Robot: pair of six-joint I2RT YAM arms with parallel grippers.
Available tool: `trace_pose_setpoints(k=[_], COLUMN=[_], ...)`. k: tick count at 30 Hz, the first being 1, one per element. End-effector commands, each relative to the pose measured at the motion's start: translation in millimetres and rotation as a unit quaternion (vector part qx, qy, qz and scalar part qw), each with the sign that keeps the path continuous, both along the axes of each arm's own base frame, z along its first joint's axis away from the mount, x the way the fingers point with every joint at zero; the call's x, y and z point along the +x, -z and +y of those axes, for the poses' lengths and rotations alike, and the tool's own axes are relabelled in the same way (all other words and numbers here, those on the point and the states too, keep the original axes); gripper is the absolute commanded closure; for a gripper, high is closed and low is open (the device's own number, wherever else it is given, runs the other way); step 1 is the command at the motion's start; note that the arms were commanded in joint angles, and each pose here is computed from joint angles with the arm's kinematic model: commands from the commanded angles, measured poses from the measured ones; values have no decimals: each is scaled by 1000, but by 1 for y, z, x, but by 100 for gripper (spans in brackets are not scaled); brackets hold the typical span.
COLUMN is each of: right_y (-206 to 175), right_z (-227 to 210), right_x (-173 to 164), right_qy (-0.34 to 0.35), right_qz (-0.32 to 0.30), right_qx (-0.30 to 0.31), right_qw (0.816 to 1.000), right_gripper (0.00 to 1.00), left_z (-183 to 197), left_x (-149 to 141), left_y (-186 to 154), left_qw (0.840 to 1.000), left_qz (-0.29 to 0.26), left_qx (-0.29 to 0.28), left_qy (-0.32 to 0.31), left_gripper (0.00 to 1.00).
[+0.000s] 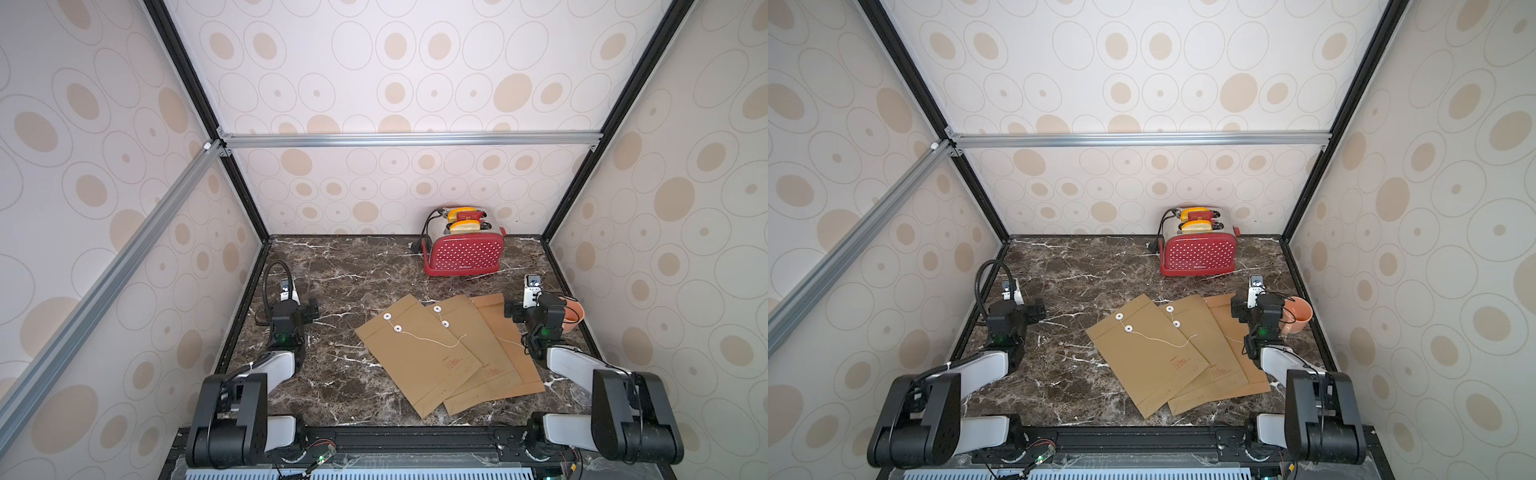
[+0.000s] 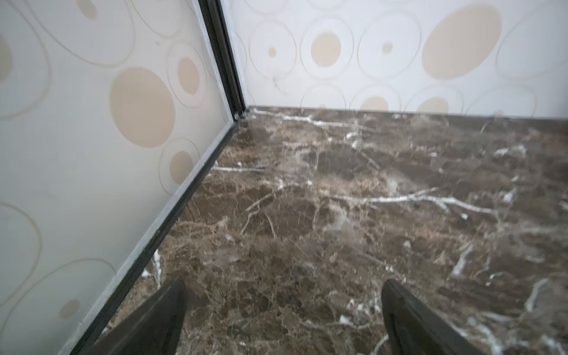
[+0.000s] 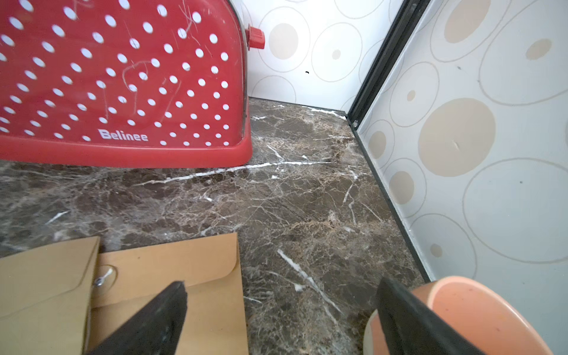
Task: Close the mouth of the file bag
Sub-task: Adjust the file bag at the center of the board.
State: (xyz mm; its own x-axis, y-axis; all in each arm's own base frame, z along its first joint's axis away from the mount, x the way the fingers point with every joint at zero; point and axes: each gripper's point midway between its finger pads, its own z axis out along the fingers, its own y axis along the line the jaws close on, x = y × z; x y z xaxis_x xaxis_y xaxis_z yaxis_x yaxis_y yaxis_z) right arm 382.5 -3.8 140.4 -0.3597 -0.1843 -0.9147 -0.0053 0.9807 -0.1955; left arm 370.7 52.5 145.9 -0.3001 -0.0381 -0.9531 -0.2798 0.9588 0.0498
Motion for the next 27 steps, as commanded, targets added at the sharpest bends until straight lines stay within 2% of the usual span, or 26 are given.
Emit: trace_pose_setpoints(k=[1, 3, 5, 6, 9, 11, 12, 15, 17, 21, 24, 27], right_y=[-4, -8, -6, -4, 7, 14, 18, 29, 39, 57, 68, 73], right_z=[20, 39, 59, 71, 91, 103, 112, 141, 156, 161, 174, 181], right_x=[-7, -11, -18, -22, -33, -39, -44, -59, -69, -77, -88, -98], right_qy=[-33, -74, -118, -146, -171, -184, -193, -226, -242, -243, -259, -269], right_qz=[44, 71, 101, 118, 159, 185, 200, 236, 248, 270, 300, 317], right_qx=[64, 102, 143, 166, 224, 248, 256, 263, 241, 241, 256, 261], right_qw=[996, 990, 978, 968, 946, 933, 926, 908, 907, 900, 882, 871], right_gripper=[0, 0, 0, 2, 8, 10, 10, 11, 11, 13, 16, 18], left_z=[-7, -8, -24, -33, -64, -75, -84, -108, -134, -171, -177, -183], left_x=[-2, -6, -4, -4, -4, -11, -13, -28, -39, -64, -74, -86], left_y=[-15, -21, -31, -33, -30, -13, -12, -2, 6, 33, 46, 65], left_qw=[997, 990, 983, 976, 940, 915, 906, 878, 854, 827, 820, 818], left_qz=[10, 27, 32, 28, 24, 47, 49, 76, 102, 156, 178, 204], left_qx=[-76, -137, -178, -217, -335, -398, -415, -462, -492, -514, -517, -513], left_qy=[-10, -32, -1, 11, 59, 51, 74, 104, 136, 167, 170, 162], left_gripper=[1, 1, 1, 1, 1, 1, 1, 1, 1, 1, 1, 1])
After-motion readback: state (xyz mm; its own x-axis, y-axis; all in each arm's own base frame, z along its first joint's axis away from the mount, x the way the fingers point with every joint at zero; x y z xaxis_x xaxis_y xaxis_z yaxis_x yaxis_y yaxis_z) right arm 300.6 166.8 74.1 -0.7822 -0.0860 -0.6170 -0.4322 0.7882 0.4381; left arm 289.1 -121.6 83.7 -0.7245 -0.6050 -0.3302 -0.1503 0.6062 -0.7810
